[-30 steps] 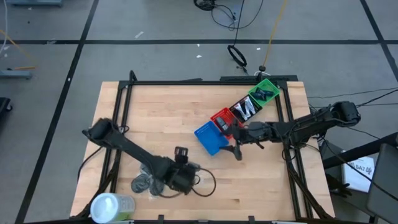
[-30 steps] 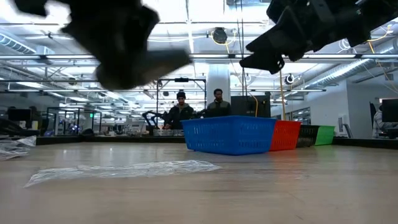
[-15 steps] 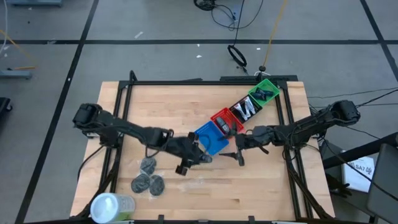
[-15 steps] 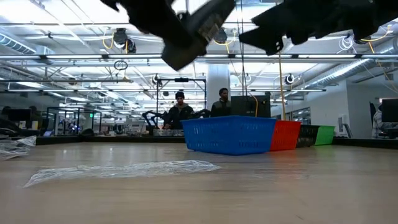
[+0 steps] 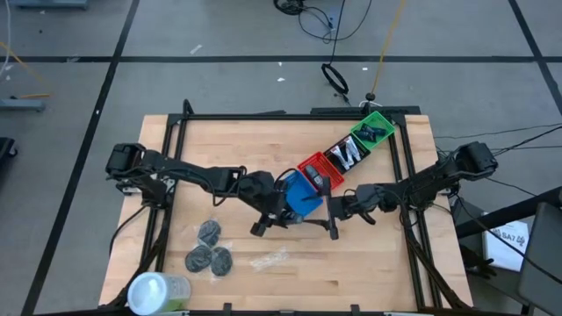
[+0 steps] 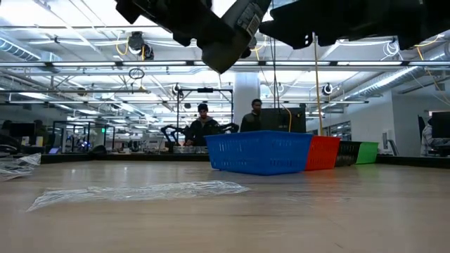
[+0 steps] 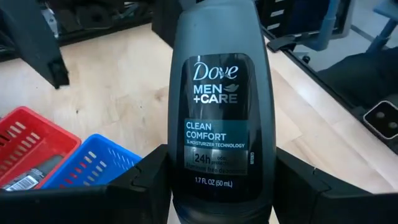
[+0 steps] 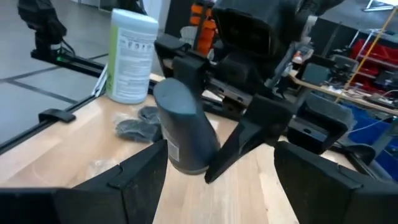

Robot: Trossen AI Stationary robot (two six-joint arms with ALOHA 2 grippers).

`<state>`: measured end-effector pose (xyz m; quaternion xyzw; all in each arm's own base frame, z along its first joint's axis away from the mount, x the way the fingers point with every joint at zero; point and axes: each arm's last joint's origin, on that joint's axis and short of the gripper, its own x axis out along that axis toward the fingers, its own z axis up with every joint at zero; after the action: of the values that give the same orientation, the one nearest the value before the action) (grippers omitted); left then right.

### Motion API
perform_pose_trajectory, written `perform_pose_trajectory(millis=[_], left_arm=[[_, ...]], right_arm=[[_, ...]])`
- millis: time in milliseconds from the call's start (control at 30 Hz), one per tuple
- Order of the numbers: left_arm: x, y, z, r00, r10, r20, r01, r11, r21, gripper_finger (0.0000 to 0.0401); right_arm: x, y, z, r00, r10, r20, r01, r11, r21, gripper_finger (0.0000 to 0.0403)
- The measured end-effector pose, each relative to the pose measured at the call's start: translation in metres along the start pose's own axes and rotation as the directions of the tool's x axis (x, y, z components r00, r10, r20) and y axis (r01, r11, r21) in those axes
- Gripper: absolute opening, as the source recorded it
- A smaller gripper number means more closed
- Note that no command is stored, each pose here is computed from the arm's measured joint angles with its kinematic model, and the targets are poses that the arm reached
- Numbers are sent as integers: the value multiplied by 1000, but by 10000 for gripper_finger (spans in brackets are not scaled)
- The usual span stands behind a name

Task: Pick & Place Travel size toiletries
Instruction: Put the deodorant into the red bin

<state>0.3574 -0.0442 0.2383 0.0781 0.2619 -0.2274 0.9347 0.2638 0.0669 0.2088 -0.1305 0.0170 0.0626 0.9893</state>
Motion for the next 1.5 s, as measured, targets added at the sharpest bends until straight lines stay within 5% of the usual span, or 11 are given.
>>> perform_pose_trajectory(millis=[767,1100,1233,1367,1500], left_arm=[[0,12,3,997,-5,73,4,1000,14,198],[0,11,4,997,-8,81,7,1000,7,198],[0,11,4,996,-5,87,9,999,-49,198],[-1,13,4,993,91,69,-76,977,-201,273],[-6,14,6,984,168,55,-151,961,-233,374]], right_arm=[[36,7,-2,998,25,50,-22,998,-59,276],[36,7,-1,998,31,46,-27,996,-87,151],[36,6,-2,999,33,43,-29,996,-86,151],[36,6,-3,999,24,31,-21,996,-91,151],[36,4,-4,999,19,27,-17,997,-69,151]])
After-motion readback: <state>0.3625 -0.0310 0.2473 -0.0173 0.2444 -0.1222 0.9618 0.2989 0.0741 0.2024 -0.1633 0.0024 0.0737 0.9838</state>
